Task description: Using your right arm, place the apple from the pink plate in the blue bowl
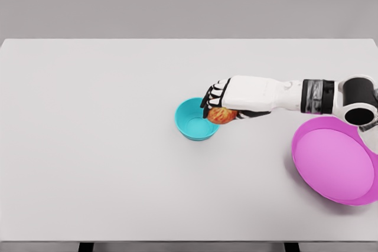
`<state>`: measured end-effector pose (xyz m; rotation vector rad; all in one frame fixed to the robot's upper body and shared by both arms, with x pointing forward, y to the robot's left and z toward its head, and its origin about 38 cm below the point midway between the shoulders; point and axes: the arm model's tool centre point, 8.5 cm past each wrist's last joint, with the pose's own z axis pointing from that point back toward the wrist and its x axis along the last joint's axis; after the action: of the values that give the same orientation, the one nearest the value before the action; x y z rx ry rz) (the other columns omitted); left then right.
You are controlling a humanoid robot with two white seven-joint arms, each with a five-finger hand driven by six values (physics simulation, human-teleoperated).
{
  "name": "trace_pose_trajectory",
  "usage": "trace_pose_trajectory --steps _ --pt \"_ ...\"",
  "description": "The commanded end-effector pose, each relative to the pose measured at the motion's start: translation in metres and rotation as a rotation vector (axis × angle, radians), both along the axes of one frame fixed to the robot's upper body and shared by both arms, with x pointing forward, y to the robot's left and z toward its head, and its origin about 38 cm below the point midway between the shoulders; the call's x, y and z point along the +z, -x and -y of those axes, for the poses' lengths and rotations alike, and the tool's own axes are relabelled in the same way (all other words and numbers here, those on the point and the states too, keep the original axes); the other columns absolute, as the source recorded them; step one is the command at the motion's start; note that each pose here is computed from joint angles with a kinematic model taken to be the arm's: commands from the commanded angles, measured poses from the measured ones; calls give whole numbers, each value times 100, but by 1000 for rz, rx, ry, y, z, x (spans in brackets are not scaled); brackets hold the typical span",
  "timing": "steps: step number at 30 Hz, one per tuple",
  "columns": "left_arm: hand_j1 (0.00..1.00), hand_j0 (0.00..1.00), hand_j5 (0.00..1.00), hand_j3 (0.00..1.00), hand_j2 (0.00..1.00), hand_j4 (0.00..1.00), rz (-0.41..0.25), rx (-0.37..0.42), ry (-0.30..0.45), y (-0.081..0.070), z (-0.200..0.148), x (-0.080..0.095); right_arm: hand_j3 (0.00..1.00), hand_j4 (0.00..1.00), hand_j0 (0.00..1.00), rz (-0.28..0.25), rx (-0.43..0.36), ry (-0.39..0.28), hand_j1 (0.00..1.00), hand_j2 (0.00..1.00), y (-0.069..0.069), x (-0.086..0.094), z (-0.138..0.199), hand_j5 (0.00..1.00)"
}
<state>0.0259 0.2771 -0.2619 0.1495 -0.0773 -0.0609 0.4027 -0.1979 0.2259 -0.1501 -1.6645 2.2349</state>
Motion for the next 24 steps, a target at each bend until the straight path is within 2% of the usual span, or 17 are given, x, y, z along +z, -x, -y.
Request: trace_pose_trajectory --steps 1,5,8,14,24 --pt "100 100 100 100 100 100 0 0 0 0 0 0 51 51 51 -16 16 -9 51 51 2 -5 -8 51" --pt "100 100 100 100 100 100 0 0 0 0 0 0 51 51 51 -11 57 19 51 51 -2 -7 -28 51" --pt "100 100 100 100 100 100 0 0 0 0 0 0 51 51 51 -23 48 19 51 51 -11 -10 -32 51" --pt "100 100 100 100 100 100 0 0 0 0 0 0 51 51 51 -25 61 34 51 51 -9 -14 -37 51" --pt "100 100 100 100 100 100 0 0 0 0 0 0 54 54 54 -42 36 39 54 54 -27 -17 -43 54"
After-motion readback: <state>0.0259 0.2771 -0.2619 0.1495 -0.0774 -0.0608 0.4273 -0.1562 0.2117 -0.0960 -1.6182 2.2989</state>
